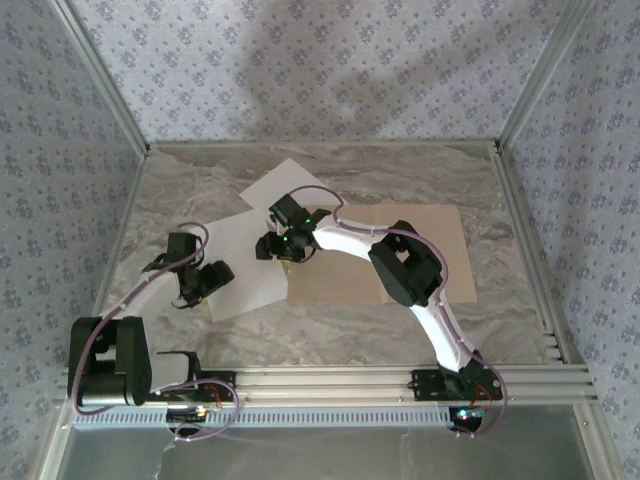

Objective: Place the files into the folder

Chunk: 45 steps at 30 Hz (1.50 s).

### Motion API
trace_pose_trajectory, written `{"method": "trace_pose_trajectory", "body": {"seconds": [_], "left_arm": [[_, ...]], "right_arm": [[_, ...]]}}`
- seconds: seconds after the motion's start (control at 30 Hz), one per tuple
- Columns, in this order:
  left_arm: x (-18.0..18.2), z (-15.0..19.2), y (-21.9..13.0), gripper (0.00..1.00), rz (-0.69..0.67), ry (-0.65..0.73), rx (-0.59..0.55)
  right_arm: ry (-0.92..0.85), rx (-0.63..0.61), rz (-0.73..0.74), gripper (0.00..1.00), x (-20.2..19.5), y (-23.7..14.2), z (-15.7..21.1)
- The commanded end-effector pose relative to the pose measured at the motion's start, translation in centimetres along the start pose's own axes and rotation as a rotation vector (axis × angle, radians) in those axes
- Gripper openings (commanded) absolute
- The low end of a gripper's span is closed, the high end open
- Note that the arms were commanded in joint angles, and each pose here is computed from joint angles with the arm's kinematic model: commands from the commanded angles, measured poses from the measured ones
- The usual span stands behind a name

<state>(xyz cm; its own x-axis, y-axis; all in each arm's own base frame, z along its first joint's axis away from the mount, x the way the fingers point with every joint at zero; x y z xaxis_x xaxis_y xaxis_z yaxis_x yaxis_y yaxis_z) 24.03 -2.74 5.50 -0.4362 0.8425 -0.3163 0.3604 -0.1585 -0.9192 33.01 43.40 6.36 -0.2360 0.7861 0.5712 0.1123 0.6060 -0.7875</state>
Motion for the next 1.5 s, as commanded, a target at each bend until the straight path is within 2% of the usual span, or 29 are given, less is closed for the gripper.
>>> {"method": "trace_pose_trajectory", "body": {"seconds": [0.0,0.57,1.0,1.47], "left_arm": [[-0.3,-0.3,-0.2,0.80,0.017,0.009,0.007],[-0.6,-0.2,-0.2,0.82,0.036,0.002,0.013],[-1.5,-0.3,-0.5,0.75,0.107,-0.017,-0.006],[-2.0,-0.2,-0.4,0.74,0.144,-0.028,0.000]], "right_arm": [[0.037,0.046,0.045,0.58,-1.8,1.4,1.7],[0.074,0.078,0.026,0.55,-2.4,2.2,3.0],[0.088,0.097,0.002,0.54,-2.0,2.6,3.8],[0.100,0.110,-0.025,0.54,-1.4,2.6,4.3]]}}
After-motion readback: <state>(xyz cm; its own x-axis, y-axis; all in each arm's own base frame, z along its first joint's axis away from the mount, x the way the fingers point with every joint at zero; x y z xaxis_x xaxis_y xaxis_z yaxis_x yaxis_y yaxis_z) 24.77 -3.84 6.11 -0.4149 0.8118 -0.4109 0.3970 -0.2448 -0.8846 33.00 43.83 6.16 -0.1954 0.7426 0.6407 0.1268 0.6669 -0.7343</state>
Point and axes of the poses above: each hand's point on the last joint's axis, 136 mm out from that joint toward the fingers, its own y axis out along the fingers, its own x axis along the line the jaws close on, z = x × y, the point moved 3 cm from there along -y, back along the fingers, and after that the axes turned 1 degree about y, right-handed, at the moved point
